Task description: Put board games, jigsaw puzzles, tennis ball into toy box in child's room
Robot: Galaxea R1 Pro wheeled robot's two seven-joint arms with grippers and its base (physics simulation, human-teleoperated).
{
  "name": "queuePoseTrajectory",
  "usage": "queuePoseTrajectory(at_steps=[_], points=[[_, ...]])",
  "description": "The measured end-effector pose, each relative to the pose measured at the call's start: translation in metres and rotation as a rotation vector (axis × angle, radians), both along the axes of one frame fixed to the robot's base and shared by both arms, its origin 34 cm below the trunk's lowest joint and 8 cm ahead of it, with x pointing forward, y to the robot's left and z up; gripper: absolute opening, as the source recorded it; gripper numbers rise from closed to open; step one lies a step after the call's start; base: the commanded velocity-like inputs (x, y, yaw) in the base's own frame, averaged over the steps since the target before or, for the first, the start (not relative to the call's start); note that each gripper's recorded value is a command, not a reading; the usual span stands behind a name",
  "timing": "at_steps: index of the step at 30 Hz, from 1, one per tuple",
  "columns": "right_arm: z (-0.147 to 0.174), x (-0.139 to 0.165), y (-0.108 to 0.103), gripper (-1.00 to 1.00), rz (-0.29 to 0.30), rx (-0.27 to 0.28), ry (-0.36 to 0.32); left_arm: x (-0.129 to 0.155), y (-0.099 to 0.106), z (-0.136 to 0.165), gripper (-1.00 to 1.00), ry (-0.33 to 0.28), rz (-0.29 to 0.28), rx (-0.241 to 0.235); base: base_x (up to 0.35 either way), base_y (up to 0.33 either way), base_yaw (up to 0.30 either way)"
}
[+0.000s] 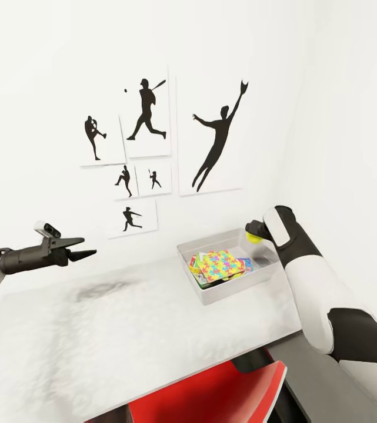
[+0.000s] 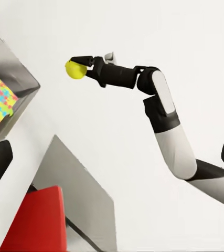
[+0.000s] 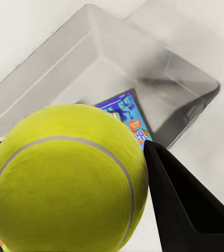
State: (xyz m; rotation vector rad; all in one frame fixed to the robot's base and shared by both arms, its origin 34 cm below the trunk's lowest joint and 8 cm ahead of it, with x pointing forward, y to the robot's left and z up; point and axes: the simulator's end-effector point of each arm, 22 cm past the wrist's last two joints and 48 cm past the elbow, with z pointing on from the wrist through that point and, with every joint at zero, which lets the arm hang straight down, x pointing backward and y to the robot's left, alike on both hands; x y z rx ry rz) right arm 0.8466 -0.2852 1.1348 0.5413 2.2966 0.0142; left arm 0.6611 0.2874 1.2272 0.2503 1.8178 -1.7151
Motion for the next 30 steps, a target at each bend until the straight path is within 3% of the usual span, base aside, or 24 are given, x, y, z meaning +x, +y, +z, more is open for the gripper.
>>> queuePoseTrajectory(at_steps=[5,11,30], points=[[0.007,0.004,0.000,-1.00,0.000,0.001,-0.022,-0.007,-0.019,0.032,1.00,-0.105,-0.062,0.015,0.000,0.000,0.000],[0.003,0.006,0.000,-1.00,0.000,0.000,-0.018,-0.016,-0.035,0.052,1.00,-0.178,-0.114,0.013,0.000,0.000,0.000],[-0.018,0.011,-0.001,-1.00,-0.001,-0.004,0.013,-0.012,-0.039,0.047,1.00,-0.173,-0.129,-0.015,0.000,0.000,0.000]])
